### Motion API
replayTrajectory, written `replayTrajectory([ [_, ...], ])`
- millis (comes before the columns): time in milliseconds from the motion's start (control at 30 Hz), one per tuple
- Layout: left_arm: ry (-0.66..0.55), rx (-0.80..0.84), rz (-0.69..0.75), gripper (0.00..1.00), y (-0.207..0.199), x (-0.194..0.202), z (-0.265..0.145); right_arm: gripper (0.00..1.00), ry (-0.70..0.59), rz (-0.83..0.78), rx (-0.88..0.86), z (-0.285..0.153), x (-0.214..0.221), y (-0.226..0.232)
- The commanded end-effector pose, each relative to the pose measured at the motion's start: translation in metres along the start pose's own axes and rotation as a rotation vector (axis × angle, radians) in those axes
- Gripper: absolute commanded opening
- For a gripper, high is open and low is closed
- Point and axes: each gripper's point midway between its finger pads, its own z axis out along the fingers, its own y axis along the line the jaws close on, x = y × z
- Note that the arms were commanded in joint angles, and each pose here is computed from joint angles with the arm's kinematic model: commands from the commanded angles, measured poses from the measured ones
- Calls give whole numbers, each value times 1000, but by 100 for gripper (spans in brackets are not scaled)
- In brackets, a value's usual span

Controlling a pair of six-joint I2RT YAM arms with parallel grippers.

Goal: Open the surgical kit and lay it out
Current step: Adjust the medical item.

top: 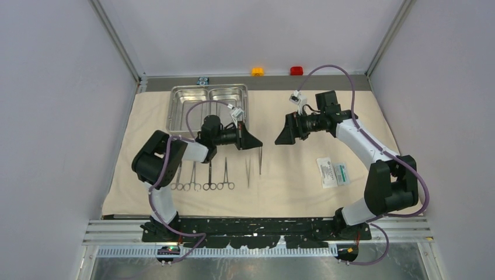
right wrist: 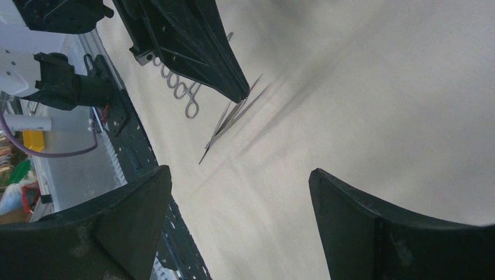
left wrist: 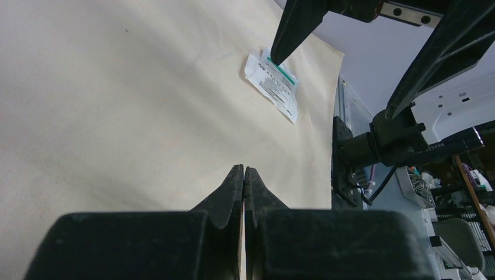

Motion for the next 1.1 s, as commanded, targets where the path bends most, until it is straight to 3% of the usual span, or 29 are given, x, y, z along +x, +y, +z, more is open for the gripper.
replayTrajectory([
  [0,-39,54,63,0,-4,6,-4,92,-42,-105,19,-12,-16,9],
  [367,-38,63,12,0,9,36,-7,92,-15,-103,19,-11,-11,6],
  [1067,-14,28,-36,0,28,56,-14,92,7,-94,10,-9,-8,4],
])
